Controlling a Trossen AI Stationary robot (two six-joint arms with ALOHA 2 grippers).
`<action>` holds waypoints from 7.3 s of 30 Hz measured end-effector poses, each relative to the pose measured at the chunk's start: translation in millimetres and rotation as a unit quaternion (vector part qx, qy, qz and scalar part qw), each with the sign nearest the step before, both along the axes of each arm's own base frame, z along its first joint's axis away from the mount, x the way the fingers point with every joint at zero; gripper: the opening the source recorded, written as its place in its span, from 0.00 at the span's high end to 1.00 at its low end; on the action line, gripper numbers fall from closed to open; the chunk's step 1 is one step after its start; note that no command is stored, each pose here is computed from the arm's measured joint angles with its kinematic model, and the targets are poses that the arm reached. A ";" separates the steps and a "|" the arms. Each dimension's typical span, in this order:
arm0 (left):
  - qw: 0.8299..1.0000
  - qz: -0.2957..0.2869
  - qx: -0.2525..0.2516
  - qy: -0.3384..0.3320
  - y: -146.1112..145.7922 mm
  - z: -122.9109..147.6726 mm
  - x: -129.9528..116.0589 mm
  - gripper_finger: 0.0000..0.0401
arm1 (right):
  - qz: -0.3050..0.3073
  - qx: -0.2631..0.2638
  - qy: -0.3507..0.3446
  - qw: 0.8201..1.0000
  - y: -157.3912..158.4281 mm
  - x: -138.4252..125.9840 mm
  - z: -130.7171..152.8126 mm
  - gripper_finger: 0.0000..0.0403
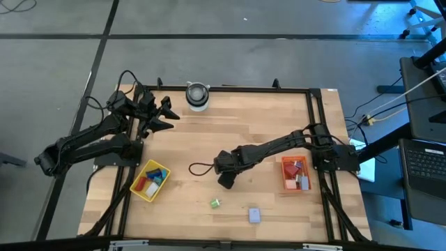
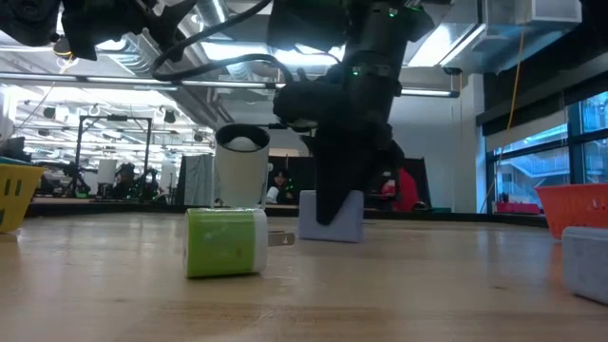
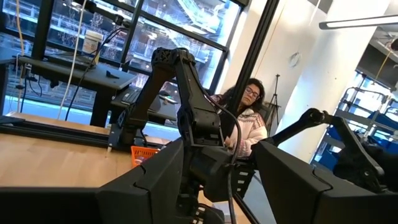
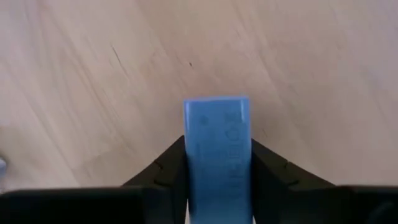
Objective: Pick & Place Office items
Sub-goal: Put the top white charger adapter into the orange basket, then put the white charger adapter into the orange basket
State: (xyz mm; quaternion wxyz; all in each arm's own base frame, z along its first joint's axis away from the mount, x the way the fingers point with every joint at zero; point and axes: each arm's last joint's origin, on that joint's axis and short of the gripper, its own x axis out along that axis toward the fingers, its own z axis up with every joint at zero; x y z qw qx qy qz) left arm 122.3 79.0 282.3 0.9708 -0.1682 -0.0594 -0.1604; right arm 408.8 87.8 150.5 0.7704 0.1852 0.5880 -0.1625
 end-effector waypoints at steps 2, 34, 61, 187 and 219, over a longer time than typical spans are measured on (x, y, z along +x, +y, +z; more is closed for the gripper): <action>1.000 0.000 -0.003 0.001 0.0 0.0 0.0 0.50 | 0.010 -0.004 0.004 1.000 -0.2 -0.7 0.0 0.71; 0.998 0.006 0.035 -0.049 -11.4 13.6 -12.8 0.50 | -0.144 -0.100 -0.220 0.960 -38.9 -180.9 167.1 0.71; 0.997 0.075 0.017 -0.017 -4.6 2.8 -8.5 0.50 | -0.190 0.001 -0.101 0.977 -9.6 -288.3 103.4 0.71; 1.000 0.025 -0.015 0.010 -6.3 -0.2 -8.0 0.50 | -0.351 0.128 0.039 0.927 181.4 -90.0 49.1 0.38; 0.998 -0.052 -0.024 0.020 -18.7 0.6 -3.7 0.50 | -0.397 0.107 0.089 0.907 185.1 -75.5 -7.3 0.26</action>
